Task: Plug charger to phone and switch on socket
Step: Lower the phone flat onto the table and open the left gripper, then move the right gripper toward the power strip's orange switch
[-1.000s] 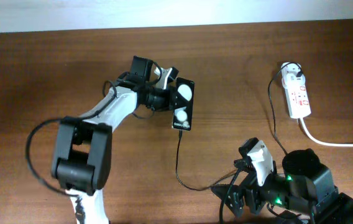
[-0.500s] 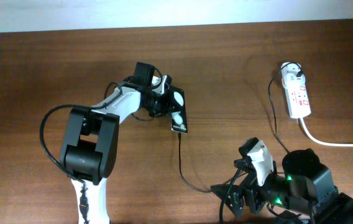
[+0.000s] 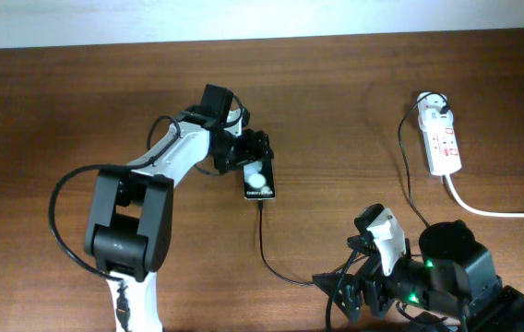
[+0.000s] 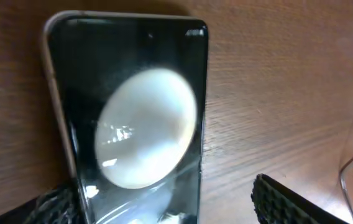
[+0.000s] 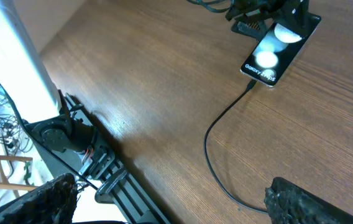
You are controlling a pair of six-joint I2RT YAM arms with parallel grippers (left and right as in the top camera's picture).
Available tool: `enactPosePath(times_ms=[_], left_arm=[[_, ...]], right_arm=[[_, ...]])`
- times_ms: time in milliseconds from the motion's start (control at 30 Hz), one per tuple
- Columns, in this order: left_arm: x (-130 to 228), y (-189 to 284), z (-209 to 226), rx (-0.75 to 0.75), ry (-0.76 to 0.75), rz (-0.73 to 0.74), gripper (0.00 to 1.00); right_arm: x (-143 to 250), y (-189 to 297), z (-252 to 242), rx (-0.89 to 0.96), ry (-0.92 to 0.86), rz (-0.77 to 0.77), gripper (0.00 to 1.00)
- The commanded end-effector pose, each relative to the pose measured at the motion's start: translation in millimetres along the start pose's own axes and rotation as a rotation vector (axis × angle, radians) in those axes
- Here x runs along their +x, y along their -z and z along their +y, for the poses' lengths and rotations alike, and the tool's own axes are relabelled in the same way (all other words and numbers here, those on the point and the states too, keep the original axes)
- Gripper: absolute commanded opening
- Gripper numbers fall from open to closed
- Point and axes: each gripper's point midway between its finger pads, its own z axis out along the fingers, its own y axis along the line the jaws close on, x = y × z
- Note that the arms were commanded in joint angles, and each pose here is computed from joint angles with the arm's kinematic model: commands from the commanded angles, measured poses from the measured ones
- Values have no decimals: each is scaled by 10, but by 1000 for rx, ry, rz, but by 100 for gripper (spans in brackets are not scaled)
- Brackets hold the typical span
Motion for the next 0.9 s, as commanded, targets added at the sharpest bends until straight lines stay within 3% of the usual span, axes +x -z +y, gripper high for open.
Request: enactPosePath(times_ms=[0, 67, 133, 200, 267, 400, 533, 633, 767, 867], left_arm=[[258, -312, 830, -285, 65, 60, 88], [252, -311, 835, -288, 65, 58, 88], [122, -324, 786, -267, 43, 10, 99], [15, -255, 703, -259, -66, 0, 99], [-143, 148, 711, -401, -93, -32, 99], [-276, 1688, 482, -681, -119, -236, 99], [239, 2974, 14, -614, -143, -460, 99], [628, 3638, -112, -557, -93, -668, 99], [1367, 3909, 322, -595, 20, -846, 99], [1818, 3881, 437, -504, 13, -906, 99]], right_arm=[[-34, 29, 8, 3, 7, -16, 99], [-34, 29, 8, 3, 7, -16, 99], [-34, 29, 8, 3, 7, -16, 99], [-34, 29, 7, 3, 7, -16, 99], [-34, 29, 8, 3, 7, -16, 99], [-34, 29, 8, 3, 7, -16, 99], [-34, 29, 8, 3, 7, -16, 99], [-34, 29, 8, 3, 7, -16, 99], [-34, 29, 8, 3, 7, -16, 99], [-34, 29, 8, 3, 7, -16, 99]])
